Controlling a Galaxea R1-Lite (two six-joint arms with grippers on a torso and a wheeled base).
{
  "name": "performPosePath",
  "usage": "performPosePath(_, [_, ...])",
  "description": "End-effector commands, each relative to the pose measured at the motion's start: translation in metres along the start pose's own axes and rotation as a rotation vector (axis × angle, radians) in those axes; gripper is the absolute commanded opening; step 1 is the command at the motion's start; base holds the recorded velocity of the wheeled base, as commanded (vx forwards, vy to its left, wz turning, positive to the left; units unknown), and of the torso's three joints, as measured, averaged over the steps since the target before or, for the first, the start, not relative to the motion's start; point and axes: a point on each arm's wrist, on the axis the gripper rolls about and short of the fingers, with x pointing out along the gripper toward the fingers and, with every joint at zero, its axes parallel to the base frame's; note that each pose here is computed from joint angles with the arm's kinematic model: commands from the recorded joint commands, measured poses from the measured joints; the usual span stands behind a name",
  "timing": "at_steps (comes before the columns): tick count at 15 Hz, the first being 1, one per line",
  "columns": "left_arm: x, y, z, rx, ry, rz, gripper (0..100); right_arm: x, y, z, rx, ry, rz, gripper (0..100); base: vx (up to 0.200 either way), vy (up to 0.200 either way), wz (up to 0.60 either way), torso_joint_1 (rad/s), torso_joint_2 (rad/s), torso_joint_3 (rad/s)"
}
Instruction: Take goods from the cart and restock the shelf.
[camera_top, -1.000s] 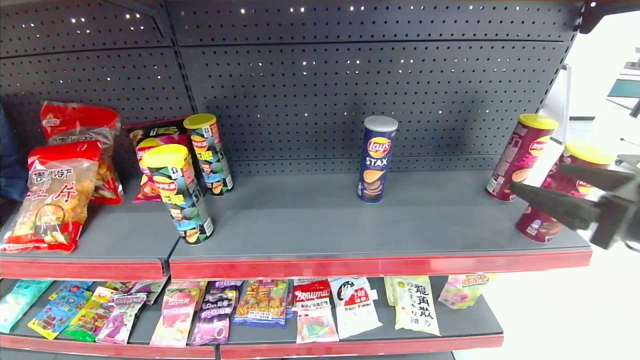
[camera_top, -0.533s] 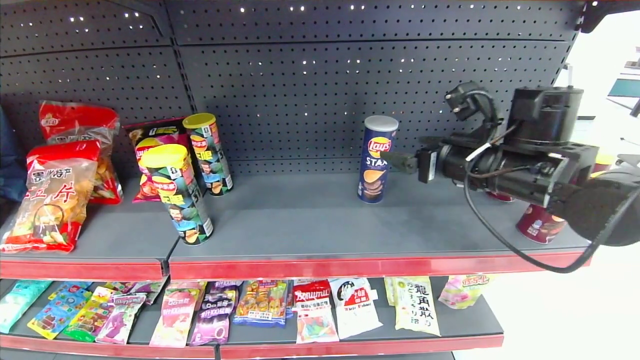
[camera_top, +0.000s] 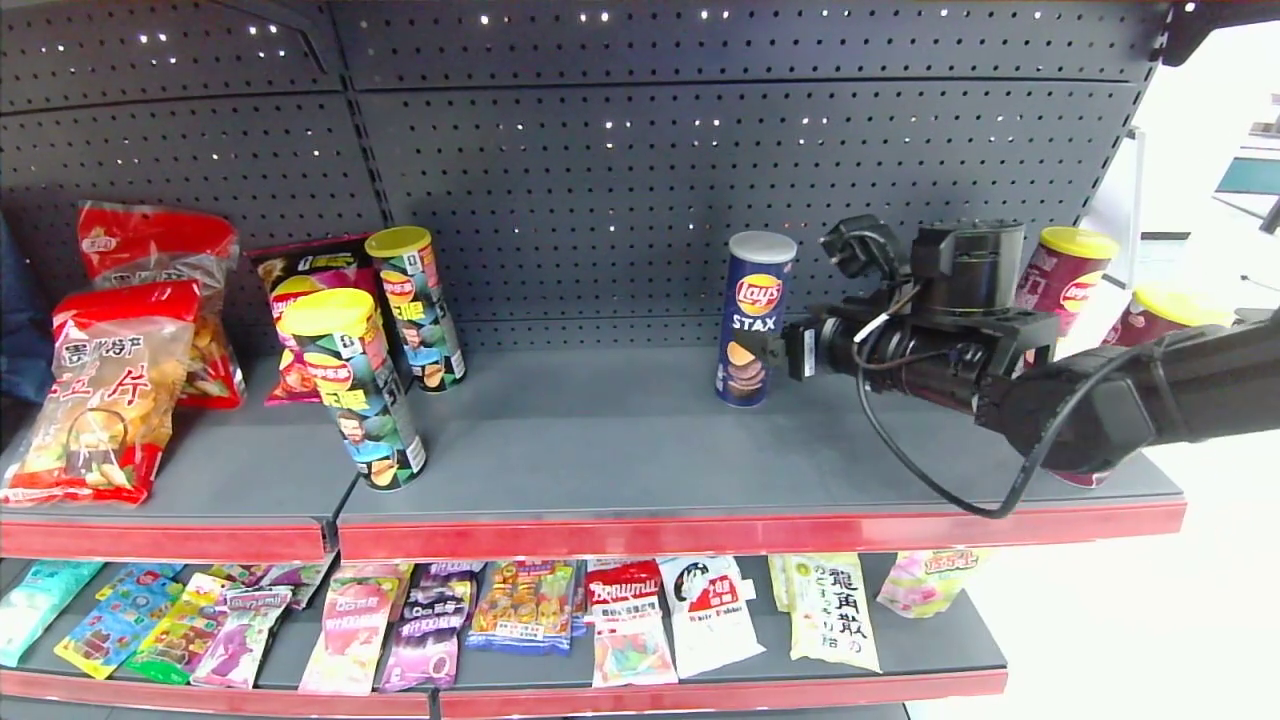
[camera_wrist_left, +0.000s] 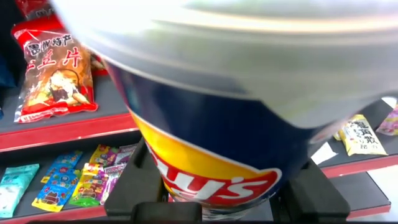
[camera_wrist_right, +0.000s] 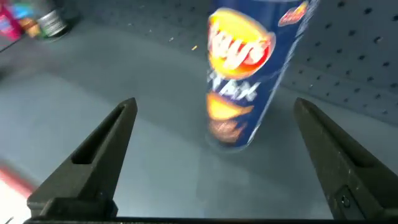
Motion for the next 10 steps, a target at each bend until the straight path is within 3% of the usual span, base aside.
performPosePath(1, [0.001,0.0,-0.001,-0.001,0.008,-0.001,0,0.02,-0.002,-0.007,0.001,0.011,-0.006,100,0.0,0.0,0.0,0.0,0.0,0.0])
performPosePath(10, [0.002,0.0,-0.002,-0.001,0.013,-0.002,0,0.064,-0.018,-0.008,0.012,-0.03,-0.106,100,0.0,0.0,0.0,0.0,0.0,0.0])
